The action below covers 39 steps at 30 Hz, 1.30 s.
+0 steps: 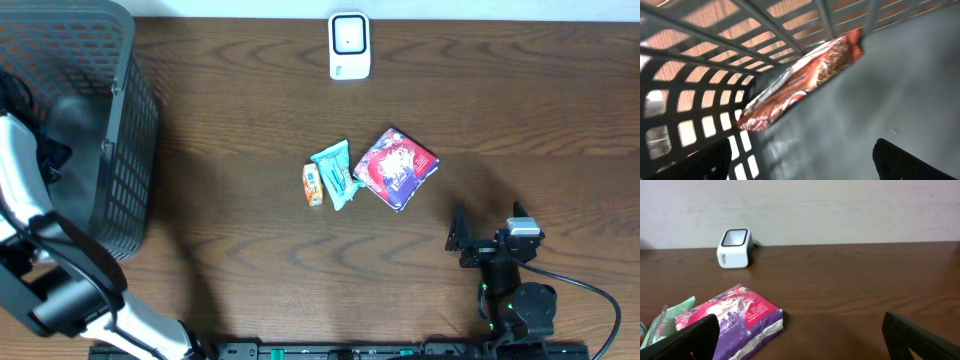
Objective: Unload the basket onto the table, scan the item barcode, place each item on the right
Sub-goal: 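Reach the left gripper into the basket toward the red-brown wrapper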
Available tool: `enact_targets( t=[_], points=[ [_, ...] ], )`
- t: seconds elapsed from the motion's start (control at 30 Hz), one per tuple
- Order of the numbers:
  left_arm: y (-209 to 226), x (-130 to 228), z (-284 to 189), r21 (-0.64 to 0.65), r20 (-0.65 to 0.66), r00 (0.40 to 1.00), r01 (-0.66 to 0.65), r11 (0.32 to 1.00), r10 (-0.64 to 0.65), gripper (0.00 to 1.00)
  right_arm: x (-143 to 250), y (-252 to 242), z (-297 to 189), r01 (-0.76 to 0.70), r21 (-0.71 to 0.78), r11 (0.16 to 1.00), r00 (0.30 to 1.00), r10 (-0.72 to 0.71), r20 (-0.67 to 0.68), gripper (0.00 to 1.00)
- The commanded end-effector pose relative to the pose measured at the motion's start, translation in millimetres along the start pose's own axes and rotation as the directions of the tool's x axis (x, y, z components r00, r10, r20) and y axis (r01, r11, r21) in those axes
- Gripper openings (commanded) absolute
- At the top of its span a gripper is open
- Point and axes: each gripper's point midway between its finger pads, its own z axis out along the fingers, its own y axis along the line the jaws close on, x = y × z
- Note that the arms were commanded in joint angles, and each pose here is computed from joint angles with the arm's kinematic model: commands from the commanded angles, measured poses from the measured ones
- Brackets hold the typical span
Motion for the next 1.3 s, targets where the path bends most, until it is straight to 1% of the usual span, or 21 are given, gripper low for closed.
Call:
enact_targets(
  t=[0.0,0.03,0.23,0.43,0.57,0.67,0.73,0.9,1.07,1.13,1.17,1.2,1.23,1.27],
  points=[
    [6.1,0.0,14.5,-0.062,-0.013,0.998,-0.07,0.996,0.069,0.9,1.0,-0.6,-0.1,0.008,0.002,1.0,1.0,-0.008,-0.002,0.99],
    [1.3,3.4,20.1,-0.049,-0.034,0.994,-0.107,0.993,0.106,0.9,1.0,-0.6,-0.1,0.008,0.002,1.0,1.0,-0.008,-0.002,0.99],
    [-8.3,11.8,48.1,-0.062,-0.089,0.973,-0.219,0.974,0.213,0.9,0.9,-0.6,-0.1,0.008,0.002,1.0,1.0,-0.008,-0.002,0.99],
    [-6.8,16.0,75.1,-0.073,-0.139,0.954,-0.278,0.958,0.266,0.9,1.0,-0.6,-0.1,0.008,0.002,1.0,1.0,-0.008,-0.002,0.99],
    [-6.2,11.9,82.9,-0.065,-0.136,0.944,-0.311,0.948,0.3,0.9,1.0,-0.6,-0.1,0.008,0.002,1.0,1.0,-0.008,-0.002,0.99],
    [-21.0,12.2,84.5,0.032,-0.127,0.92,-0.371,0.928,0.372,0.89,1.0,-0.6,-0.1,0.008,0.002,1.0,1.0,-0.008,-0.002,0.99],
    [-30.0,14.4,85.8,0.085,-0.118,0.906,-0.398,0.913,0.406,0.85,1.0,-0.6,-0.1,0.008,0.002,1.0,1.0,-0.008,-0.002,0.99],
    [-31.7,22.0,96.8,0.092,-0.118,0.904,-0.403,0.911,0.411,0.72,1.0,-0.6,-0.1,0.008,0.002,1.0,1.0,-0.008,-0.002,0.99],
    [-28.4,34.7,113.6,0.088,-0.128,0.905,-0.397,0.914,0.406,0.66,1.0,-0.6,-0.1,0.008,0.002,1.0,1.0,-0.008,-0.002,0.99],
    [-24.6,36.9,118.8,0.085,-0.134,0.908,-0.39,0.917,0.398,0.66,0.9,-0.6,-0.1,0.008,0.002,1.0,1.0,-0.008,-0.002,0.99],
    [-22.2,37.6,120.9,0.084,-0.139,0.909,-0.384,0.92,0.392,0.63,1.0,-0.6,-0.1,0.008,0.002,1.0,1.0,-0.008,-0.002,0.99],
    [-20.1,37.3,121.8,0.082,-0.142,0.911,-0.38,0.921,0.388,0.58,1.0,-0.6,-0.1,0.008,0.002,1.0,1.0,-0.008,-0.002,0.99],
    [-18.1,36.8,122.5,0.081,-0.145,0.912,-0.376,0.923,0.384,0.48,1.0,-0.6,-0.1,0.008,0.002,1.0,1.0,-0.008,-0.002,0.99],
    [-16.1,36.7,123.2,0.08,-0.149,0.913,-0.373,0.925,0.381,0.27,1.0,-0.6,-0.1,0.008,0.002,1.0,1.0,-0.008,-0.002,0.99]
  ],
)
